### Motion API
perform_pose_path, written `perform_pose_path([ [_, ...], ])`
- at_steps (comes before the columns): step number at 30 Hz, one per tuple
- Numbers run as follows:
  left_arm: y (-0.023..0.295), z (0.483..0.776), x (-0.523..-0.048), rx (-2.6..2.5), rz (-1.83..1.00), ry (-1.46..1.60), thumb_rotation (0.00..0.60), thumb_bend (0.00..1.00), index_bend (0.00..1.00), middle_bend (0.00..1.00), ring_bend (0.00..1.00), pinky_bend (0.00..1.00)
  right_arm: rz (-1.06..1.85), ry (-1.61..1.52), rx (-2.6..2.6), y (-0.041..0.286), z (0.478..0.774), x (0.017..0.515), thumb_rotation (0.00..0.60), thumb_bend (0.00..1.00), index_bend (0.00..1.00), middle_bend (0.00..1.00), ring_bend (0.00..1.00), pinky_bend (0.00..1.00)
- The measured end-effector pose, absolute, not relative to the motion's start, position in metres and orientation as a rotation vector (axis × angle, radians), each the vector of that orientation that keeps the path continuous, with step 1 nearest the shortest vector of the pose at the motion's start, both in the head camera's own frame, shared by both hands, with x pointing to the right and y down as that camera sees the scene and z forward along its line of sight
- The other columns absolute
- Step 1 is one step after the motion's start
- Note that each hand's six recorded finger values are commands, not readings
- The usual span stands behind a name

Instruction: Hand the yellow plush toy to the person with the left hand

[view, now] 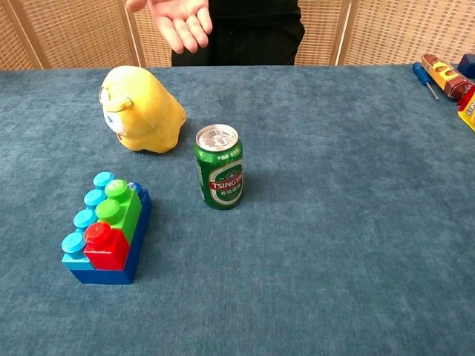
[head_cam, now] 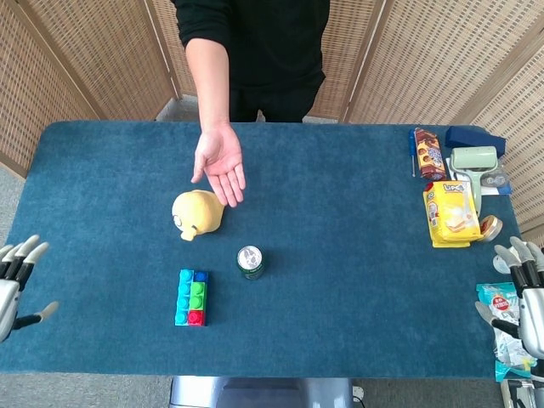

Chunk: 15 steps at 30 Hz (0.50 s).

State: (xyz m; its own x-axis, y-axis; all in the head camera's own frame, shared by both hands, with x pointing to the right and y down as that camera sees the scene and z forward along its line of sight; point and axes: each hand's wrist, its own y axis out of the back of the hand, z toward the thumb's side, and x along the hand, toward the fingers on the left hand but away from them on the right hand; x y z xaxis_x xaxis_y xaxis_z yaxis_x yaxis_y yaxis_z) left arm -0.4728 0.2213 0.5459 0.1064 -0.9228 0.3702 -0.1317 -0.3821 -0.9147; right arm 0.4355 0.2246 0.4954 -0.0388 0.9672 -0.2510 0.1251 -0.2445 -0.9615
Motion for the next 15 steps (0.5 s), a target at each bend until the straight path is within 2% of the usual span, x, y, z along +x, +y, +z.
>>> perform_pose_path([
  [7, 0.171, 0.574, -0.432, -1.764, -1.21, 1.019, 0.6, 0.11, 0.0, 0.0, 0.0, 0.07, 1.39, -1.217, -1.458, 0.222, 0.497, 0.438, 0.6, 0.07, 0.13, 0.0, 0.01, 0.0],
  [15, 0.119, 0.626, -0.367, -1.87, -1.156, 0.962, 0.6, 0.11, 0.0, 0.0, 0.0, 0.07, 1.413, -1.237, -1.466, 0.217, 0.5, 0.446, 0.6, 0.07, 0.13, 0.0, 0.01, 0.0],
])
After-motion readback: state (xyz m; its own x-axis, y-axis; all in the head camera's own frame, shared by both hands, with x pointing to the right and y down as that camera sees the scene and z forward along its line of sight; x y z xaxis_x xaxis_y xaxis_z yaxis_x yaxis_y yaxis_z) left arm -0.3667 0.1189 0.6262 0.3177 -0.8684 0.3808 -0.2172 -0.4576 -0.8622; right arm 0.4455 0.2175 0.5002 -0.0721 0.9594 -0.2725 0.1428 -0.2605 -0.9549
